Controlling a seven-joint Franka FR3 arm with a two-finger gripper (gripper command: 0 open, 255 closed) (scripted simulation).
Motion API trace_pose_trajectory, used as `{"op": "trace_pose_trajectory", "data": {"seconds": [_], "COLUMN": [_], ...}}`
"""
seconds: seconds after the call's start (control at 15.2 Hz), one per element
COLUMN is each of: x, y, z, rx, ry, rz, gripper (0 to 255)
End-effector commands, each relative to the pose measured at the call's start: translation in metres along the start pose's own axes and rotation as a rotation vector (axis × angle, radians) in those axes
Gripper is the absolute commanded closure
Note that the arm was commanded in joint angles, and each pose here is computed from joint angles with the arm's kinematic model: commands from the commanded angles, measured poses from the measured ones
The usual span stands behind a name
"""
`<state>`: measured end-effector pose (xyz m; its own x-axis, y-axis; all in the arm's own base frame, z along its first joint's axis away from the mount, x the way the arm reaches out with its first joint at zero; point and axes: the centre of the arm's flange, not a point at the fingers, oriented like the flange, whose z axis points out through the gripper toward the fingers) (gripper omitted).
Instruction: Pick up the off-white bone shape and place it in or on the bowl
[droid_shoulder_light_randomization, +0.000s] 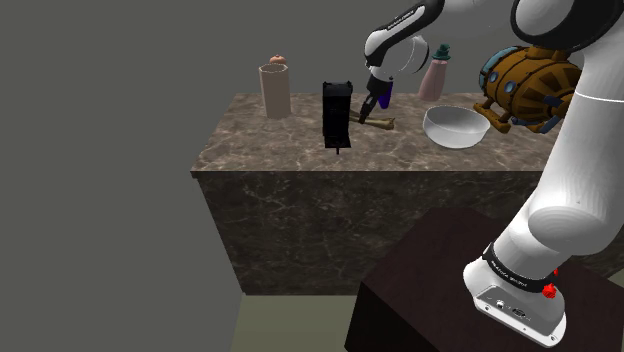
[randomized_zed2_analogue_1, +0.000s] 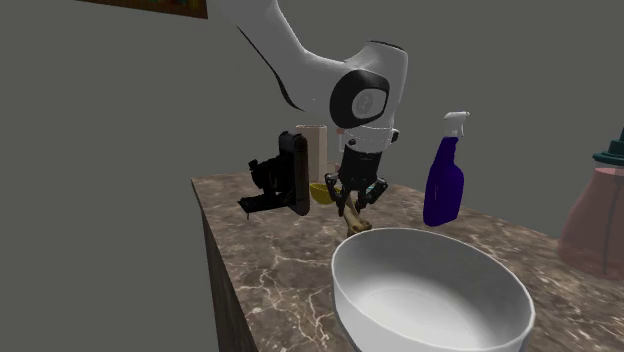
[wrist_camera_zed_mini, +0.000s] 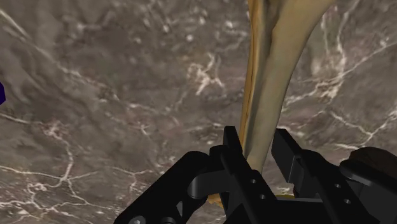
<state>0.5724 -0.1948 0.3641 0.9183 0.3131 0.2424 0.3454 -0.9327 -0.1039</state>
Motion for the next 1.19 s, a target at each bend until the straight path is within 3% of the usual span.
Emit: {"op": "trace_pose_trajectory", "data": {"seconds": [0.0, 1.12], "x": [0.000, 0.020], "y": [0.000, -0.009], "z": [0.000, -0.081], "rx": [0.000, 0.000], "ry": [0.000, 0.000], "rz": [0.000, 0.000], "gripper": [255, 255]}}
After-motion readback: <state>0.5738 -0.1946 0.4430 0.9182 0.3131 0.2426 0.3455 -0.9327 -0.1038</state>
